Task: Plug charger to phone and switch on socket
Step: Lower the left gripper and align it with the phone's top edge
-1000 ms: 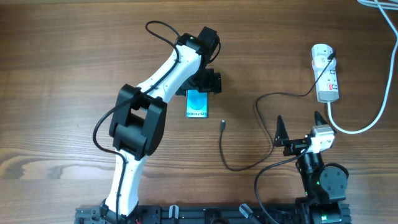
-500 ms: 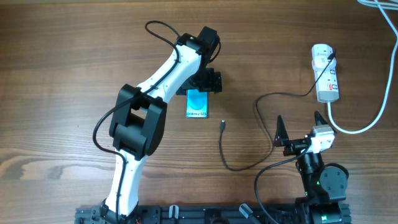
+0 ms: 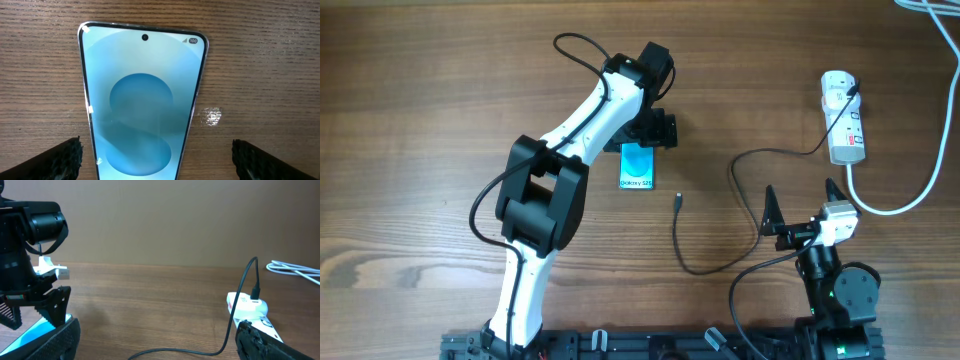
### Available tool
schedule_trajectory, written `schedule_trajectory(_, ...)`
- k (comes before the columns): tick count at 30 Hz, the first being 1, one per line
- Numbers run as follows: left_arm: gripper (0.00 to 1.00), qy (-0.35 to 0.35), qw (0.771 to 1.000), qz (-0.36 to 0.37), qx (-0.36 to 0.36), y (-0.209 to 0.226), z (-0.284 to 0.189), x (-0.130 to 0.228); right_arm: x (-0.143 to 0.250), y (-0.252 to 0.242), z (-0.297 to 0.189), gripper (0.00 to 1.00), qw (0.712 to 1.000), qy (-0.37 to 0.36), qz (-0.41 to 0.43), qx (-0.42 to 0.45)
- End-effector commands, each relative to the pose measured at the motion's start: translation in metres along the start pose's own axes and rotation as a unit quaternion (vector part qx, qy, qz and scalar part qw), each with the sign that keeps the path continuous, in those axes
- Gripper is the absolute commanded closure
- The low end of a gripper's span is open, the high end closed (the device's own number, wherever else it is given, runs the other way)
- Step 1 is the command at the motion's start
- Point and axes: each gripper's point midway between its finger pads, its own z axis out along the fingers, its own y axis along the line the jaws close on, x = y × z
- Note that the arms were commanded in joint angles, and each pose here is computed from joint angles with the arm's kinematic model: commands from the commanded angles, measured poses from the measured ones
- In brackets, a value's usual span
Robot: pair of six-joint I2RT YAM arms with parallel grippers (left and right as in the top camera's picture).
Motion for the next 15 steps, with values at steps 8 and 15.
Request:
schedule_trajectory(8,0.00,0.013,1.000,-0.008,-0.011,0.0035,0.0135,0.0042,-0.0027,-0.0037,-0.0005,0.00,1.000,-0.006,-0.005,0.010)
schedule_trajectory(15,0.00,0.013,1.000,-0.008,-0.011,0.0035,0.0137,0.0041,-0.0027,-0.0037,-0.0005,0.00,1.000,-0.006,-0.005,0.010)
